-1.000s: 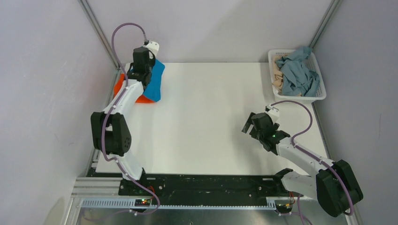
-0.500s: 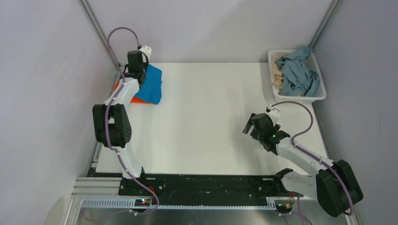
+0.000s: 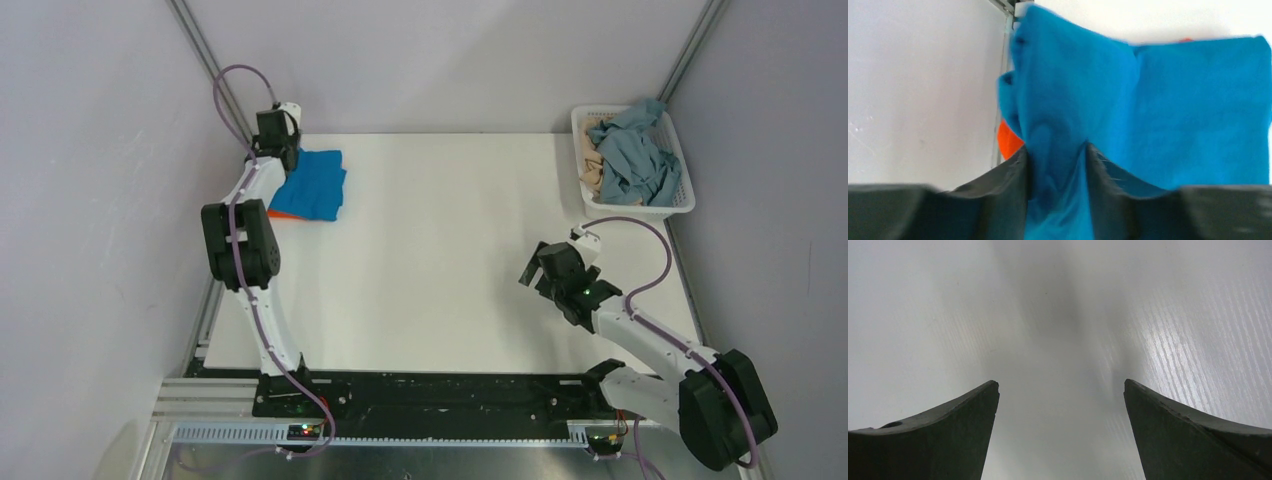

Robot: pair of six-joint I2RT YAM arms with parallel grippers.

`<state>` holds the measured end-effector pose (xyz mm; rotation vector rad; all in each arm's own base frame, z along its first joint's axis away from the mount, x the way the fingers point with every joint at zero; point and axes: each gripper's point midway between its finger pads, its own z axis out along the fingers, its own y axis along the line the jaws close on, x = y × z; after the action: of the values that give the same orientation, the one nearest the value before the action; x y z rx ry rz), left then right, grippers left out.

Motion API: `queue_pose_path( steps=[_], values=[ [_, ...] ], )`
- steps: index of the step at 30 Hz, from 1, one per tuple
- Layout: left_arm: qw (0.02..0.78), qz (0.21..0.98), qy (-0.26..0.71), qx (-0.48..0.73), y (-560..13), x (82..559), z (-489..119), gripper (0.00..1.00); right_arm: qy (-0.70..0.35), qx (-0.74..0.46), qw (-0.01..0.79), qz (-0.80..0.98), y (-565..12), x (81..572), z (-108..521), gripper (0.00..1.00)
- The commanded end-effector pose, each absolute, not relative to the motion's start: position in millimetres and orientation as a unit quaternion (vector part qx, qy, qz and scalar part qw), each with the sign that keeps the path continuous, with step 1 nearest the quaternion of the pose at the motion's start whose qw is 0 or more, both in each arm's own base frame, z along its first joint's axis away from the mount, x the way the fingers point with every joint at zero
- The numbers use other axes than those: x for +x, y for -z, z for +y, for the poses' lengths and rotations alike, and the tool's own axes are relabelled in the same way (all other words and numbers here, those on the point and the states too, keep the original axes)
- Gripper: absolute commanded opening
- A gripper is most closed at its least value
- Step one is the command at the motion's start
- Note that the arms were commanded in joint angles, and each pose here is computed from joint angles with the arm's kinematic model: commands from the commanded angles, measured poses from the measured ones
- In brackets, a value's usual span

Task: Fold and stack the t-shirts
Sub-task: Put the neatly folded tshirt into the corner of the board with the left arm, then reset both arms

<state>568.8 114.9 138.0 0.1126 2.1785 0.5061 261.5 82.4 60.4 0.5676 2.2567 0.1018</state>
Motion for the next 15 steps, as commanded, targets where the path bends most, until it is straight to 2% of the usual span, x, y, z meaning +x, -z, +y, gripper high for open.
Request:
queue_pose_path(
  steps=[1,3,9,15],
  values=[
    [0.463,0.859,-0.219,-0.016,-166,577,137,0.83,-0.034,0.237,0.415,0.878,-70,263,75,0.99],
    [0.474,0.853,-0.215,-0.046,-178,574,139,0.98,-0.036,0.239,0.417,0.876,-72,262,74,0.99],
    [0.532,0.833,-0.094,-0.118,-216,570,103,1.0,-0.07,0.234,0.43,0.869,-89,261,80,0.99],
    [0.547,0.816,0.041,-0.185,-237,552,48,1.0,-0.102,0.225,0.434,0.866,-104,250,84,0.99]
  ],
)
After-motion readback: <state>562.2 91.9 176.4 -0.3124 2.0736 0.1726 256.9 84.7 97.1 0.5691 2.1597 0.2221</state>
